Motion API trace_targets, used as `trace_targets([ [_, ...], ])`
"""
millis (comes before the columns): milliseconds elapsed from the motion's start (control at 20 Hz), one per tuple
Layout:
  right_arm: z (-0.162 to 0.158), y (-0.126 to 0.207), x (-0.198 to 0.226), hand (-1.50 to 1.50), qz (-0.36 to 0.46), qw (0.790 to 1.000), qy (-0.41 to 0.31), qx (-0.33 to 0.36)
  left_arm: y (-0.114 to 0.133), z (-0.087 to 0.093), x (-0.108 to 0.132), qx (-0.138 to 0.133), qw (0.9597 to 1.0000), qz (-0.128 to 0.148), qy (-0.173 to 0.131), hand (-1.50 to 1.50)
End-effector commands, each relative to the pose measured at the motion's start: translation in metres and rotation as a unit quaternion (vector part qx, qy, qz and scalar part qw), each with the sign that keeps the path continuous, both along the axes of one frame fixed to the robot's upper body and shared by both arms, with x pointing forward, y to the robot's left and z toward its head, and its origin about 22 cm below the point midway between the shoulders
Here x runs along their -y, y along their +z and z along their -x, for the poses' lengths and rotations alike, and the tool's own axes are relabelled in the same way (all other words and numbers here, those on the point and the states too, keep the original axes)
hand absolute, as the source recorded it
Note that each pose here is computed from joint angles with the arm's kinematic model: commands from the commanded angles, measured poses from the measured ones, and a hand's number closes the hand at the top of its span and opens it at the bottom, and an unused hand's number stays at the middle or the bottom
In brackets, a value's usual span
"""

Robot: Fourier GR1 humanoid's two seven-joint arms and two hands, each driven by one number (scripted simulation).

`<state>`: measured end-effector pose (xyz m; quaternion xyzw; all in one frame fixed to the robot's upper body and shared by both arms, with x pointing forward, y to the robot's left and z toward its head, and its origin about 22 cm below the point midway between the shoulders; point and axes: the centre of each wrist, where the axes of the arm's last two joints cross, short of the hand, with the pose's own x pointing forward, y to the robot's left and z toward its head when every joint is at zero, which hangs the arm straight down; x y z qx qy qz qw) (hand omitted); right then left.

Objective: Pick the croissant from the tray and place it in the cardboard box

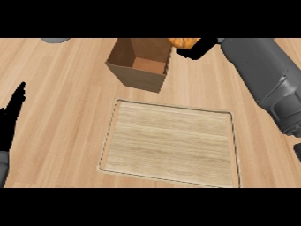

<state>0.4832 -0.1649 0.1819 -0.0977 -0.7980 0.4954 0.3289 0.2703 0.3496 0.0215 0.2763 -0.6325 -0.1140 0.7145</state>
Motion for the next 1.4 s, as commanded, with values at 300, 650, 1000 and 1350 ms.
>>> trace_targets([
  [300,0.007,0.016,-0.077,1.50,-0.026,0.996,-0.002,-0.089,-0.003,-0.009,0.018,0.001,1.0000,-0.001,-0.009,0.00],
  [650,0.021,-0.004,-0.124,1.50,-0.016,0.995,-0.006,-0.100,0.008,-0.023,0.020,0.008,0.9998,-0.005,-0.015,0.00],
  [1000,0.024,-0.021,-0.125,1.50,0.000,0.987,-0.084,-0.136,0.016,-0.032,0.029,0.023,0.9991,0.000,-0.036,0.00],
  [1350,0.026,-0.051,-0.111,-1.50,-0.007,0.977,-0.085,-0.195,0.021,-0.032,0.031,0.022,0.9988,-0.001,-0.043,0.00],
])
